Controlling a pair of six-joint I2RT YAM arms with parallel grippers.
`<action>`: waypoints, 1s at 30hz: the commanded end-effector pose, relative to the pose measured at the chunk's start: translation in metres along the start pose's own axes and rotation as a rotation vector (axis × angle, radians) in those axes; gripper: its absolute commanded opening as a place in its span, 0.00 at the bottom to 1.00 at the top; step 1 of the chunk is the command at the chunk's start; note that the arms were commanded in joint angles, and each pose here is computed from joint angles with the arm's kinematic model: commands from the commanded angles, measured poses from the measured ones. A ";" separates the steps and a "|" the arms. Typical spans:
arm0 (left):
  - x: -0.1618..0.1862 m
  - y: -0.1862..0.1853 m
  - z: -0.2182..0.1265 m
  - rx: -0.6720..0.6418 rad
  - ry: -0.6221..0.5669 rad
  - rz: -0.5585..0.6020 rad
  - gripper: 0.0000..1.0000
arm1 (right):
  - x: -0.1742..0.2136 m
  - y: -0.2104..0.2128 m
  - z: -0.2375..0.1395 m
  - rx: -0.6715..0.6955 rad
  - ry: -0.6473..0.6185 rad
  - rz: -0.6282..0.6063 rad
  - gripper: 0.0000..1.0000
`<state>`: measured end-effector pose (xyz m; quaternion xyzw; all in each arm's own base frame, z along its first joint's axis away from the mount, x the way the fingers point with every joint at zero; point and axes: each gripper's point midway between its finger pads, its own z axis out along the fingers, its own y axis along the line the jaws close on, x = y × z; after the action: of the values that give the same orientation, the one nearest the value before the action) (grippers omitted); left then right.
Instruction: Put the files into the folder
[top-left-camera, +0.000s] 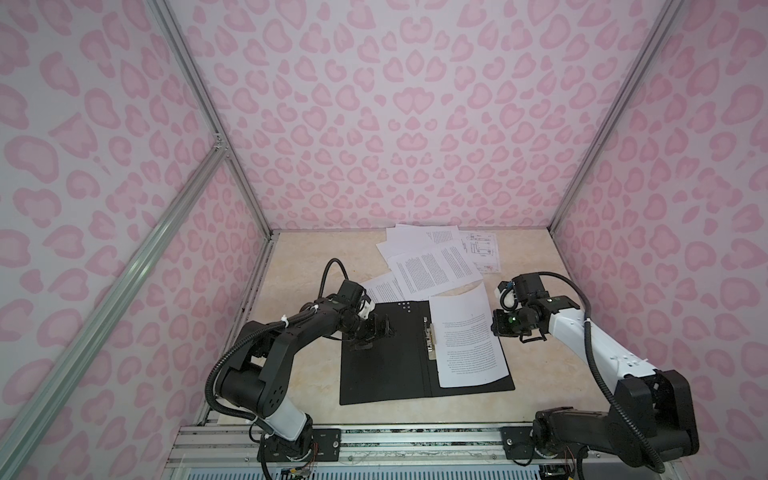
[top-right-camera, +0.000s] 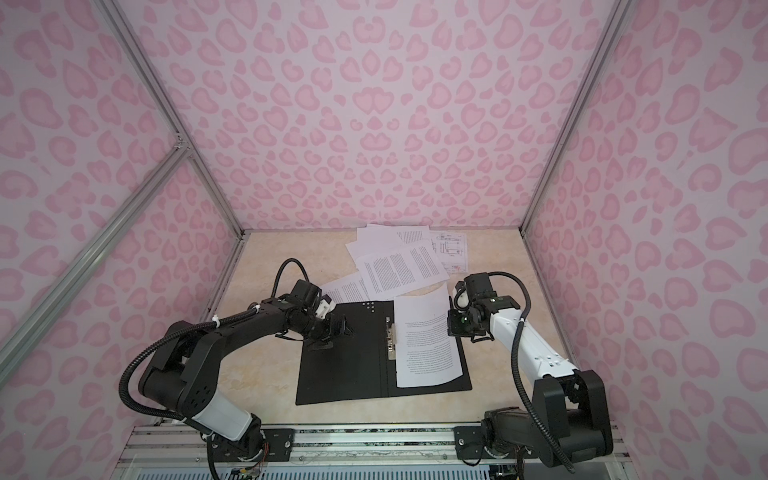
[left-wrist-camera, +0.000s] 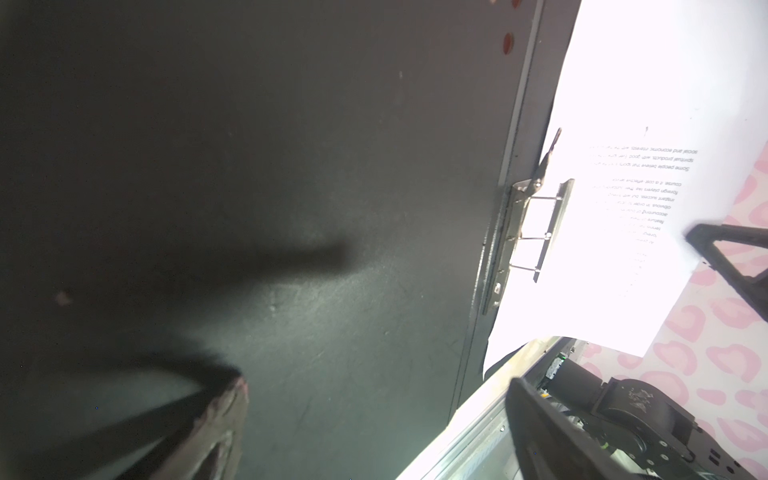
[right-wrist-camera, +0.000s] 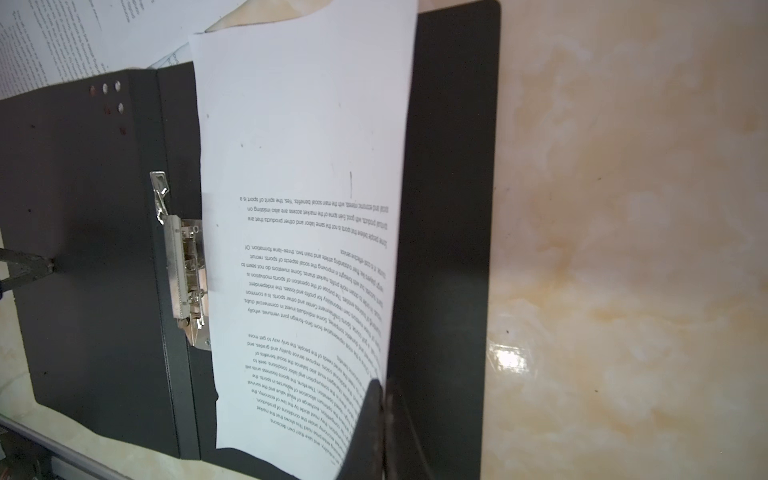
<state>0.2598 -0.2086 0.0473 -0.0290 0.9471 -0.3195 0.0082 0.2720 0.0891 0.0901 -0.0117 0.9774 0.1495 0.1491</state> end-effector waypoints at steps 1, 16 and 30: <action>0.000 0.000 0.002 0.009 0.007 0.001 0.98 | 0.006 0.004 0.002 -0.007 0.031 -0.037 0.00; 0.000 0.000 0.003 0.014 0.012 -0.006 0.98 | 0.007 0.007 0.011 0.009 0.071 -0.080 0.00; -0.001 0.001 0.004 0.019 0.016 -0.013 0.98 | 0.009 0.014 0.018 0.020 0.116 -0.128 0.00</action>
<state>0.2606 -0.2104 0.0457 -0.0312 0.9441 -0.3282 0.0023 0.2705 0.1086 0.0785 -0.0743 0.9815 0.1367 0.1114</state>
